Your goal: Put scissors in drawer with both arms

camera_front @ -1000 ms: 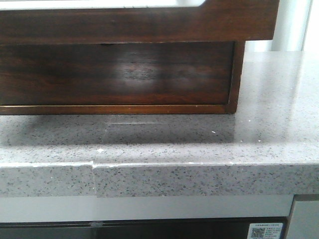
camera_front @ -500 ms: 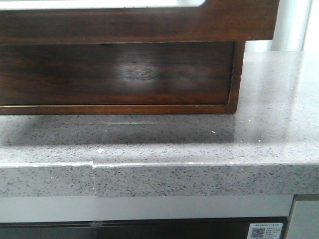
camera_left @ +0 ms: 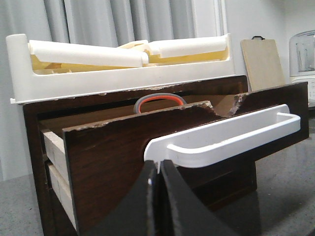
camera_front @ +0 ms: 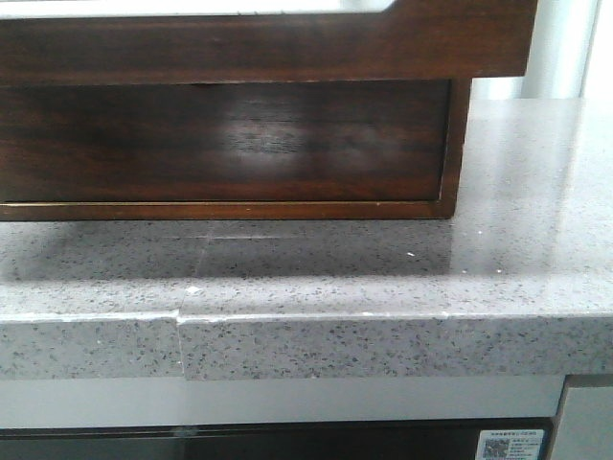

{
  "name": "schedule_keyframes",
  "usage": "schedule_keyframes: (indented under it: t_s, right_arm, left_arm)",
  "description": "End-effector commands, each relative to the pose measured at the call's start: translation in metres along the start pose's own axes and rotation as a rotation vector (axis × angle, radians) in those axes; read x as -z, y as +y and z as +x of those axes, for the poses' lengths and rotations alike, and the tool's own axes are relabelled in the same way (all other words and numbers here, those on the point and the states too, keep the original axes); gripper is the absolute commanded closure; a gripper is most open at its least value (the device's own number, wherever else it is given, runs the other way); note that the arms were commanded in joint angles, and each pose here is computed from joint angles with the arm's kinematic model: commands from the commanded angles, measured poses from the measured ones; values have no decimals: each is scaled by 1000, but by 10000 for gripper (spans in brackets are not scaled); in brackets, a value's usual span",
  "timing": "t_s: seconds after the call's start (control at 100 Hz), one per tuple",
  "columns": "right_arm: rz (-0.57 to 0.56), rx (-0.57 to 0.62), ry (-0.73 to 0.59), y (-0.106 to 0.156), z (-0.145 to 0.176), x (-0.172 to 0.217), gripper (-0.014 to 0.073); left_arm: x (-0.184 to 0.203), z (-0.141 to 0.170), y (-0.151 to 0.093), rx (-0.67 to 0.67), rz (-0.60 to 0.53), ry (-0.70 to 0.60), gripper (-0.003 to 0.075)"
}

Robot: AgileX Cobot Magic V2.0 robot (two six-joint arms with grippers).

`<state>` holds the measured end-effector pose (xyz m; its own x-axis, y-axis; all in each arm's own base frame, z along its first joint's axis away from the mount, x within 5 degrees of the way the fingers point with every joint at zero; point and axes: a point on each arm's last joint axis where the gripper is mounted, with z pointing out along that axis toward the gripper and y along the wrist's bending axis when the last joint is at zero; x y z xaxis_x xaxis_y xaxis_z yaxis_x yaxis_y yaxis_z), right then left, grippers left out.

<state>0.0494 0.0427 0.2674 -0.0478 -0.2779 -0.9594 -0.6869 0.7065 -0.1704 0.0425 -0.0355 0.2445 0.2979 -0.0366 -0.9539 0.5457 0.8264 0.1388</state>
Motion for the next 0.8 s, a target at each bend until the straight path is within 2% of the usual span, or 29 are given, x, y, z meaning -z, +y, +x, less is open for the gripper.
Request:
schedule_keyframes:
  t_s: [0.0,0.06,0.66,0.79]
  right_arm:
    - [-48,-137,-58,3,-11,2,656]
    - [-69,-186,-49,5,-11,2,656]
    - [-69,-186,-48,5,-11,2,656]
    - [-69,-186,-48,5,-11,2,656]
  left_arm:
    - [-2,-13,-1,32,29,-71,742]
    - [-2,-13,-1,32,29,-71,742]
    - [-2,-13,-1,32,29,-71,742]
    - [-2,-4,4,52,-28,32,742]
